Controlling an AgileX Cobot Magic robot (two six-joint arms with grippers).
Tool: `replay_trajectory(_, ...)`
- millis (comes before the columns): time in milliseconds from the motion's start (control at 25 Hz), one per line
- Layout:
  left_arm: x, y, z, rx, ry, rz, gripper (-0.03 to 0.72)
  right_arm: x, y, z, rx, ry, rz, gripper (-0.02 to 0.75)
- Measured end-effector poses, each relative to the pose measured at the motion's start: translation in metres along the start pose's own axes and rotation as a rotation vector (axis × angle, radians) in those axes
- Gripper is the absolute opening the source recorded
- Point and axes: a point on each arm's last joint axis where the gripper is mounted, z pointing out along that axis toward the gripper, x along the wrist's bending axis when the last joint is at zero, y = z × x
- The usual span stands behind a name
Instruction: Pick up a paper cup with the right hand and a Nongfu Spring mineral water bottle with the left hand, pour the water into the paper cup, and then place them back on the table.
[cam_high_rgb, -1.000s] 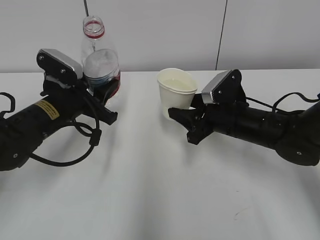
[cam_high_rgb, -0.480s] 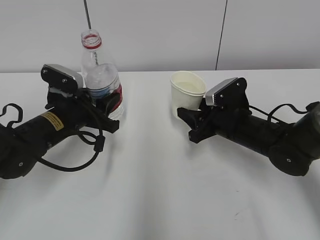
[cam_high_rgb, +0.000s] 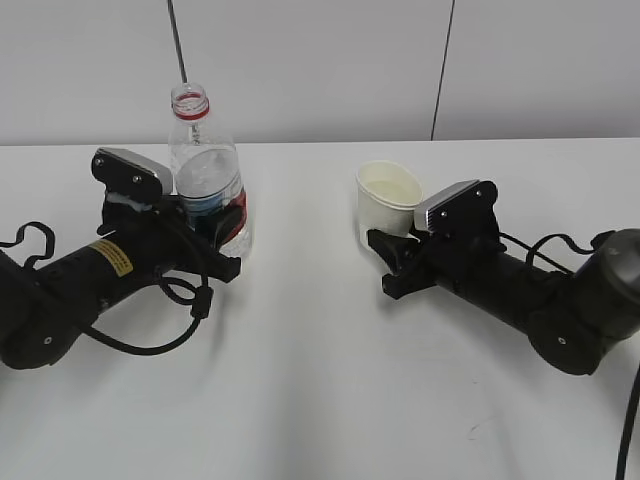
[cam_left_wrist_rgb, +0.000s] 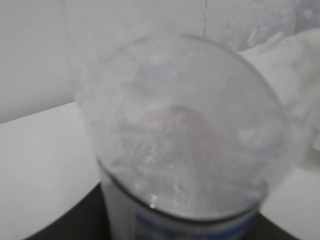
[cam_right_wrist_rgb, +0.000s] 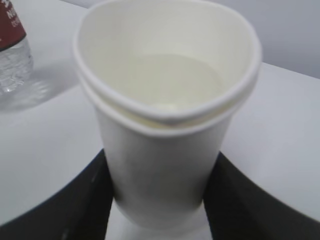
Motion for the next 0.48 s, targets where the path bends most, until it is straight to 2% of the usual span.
replay_trajectory(240, -0.002, -0.007, 0.001, 0.021, -0.022, 0.005, 0.28, 0.001, -0.023, 0.002, 0.021, -0.017, 0.023, 0.379)
replay_trajectory(480, -0.004, -0.012, 0.001, 0.029, -0.034, 0.006, 0.281, 0.001, -0.03, 0.003, 0.018, -0.032, 0.037, 0.379)
